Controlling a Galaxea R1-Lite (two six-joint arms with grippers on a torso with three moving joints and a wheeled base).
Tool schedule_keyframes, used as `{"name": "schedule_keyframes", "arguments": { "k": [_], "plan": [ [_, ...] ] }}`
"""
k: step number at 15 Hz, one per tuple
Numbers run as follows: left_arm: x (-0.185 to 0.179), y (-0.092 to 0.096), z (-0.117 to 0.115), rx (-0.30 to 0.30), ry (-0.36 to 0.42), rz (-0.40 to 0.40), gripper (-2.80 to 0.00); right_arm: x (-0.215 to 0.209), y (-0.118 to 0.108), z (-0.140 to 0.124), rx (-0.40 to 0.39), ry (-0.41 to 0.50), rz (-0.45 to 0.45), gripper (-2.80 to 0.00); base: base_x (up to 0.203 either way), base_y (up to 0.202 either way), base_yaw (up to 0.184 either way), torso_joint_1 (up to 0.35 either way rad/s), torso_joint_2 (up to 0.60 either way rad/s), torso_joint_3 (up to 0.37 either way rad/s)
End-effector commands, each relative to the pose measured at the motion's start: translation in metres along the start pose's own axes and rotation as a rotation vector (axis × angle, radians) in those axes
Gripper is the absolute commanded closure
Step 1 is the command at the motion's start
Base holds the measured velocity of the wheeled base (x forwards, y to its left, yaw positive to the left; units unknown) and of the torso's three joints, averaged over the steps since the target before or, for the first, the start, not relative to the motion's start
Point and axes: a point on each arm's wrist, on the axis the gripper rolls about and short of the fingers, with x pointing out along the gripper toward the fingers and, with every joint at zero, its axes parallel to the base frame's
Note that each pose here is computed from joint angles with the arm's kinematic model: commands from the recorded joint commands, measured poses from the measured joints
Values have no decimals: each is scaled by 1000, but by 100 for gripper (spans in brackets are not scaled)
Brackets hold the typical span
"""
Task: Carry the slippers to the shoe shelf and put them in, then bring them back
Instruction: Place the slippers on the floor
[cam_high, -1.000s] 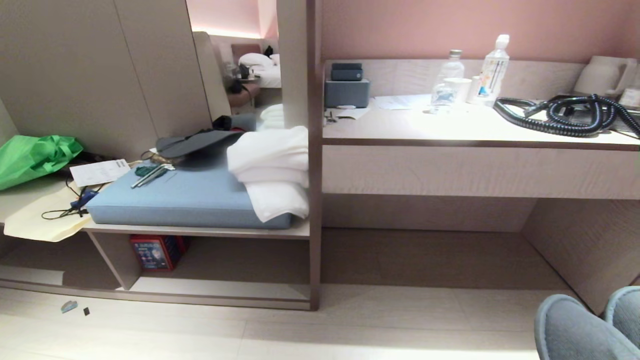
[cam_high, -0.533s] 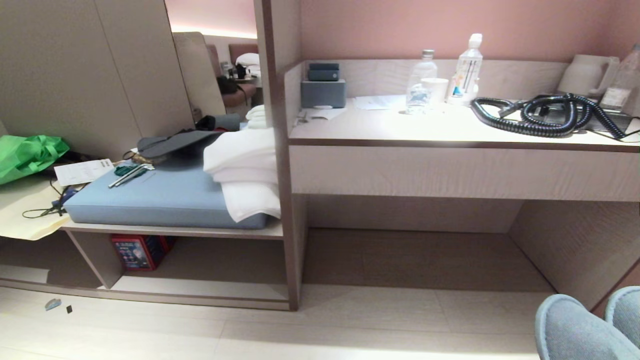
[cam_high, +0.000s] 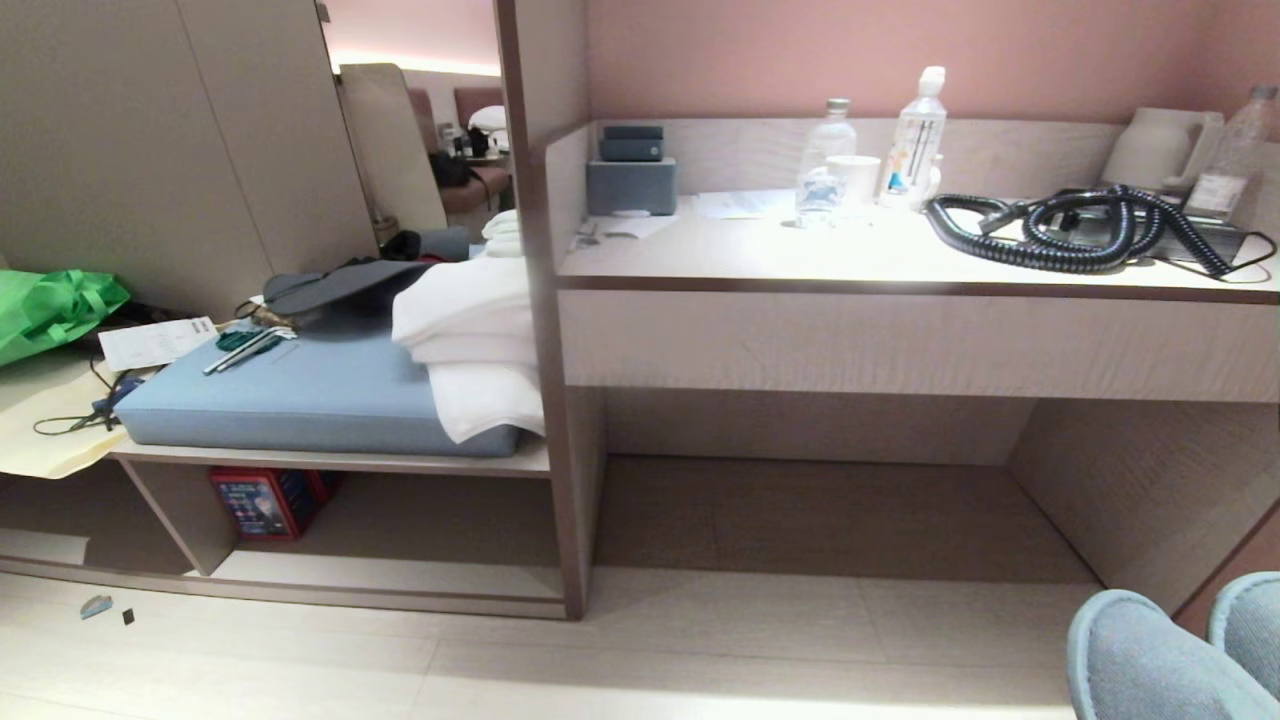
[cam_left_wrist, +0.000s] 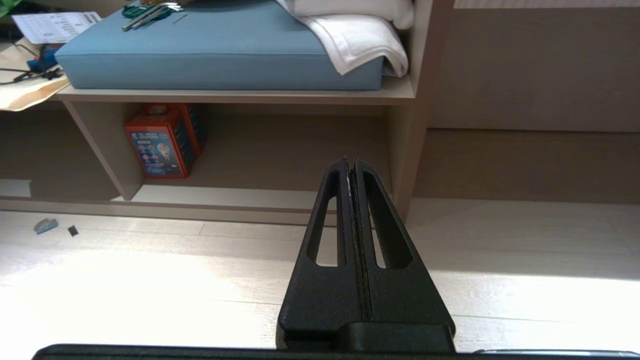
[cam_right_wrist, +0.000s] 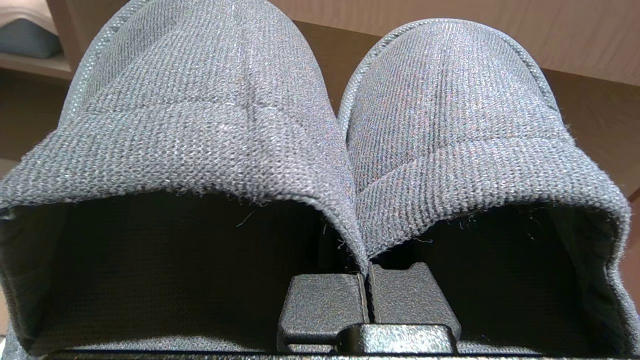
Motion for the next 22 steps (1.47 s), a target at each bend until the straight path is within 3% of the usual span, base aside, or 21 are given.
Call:
{"name": "schedule_keyframes", "arguments": {
  "k": [1,22],
  "plan": [
    [0,0,0,0,1,0,0,0,0,0,-1,1,1,0,0,0,0,0,0,0],
    [0,0,0,-3,1,0,0,0,0,0,9,1,1,0,0,0,0,4,3,-175]
  ]
}}
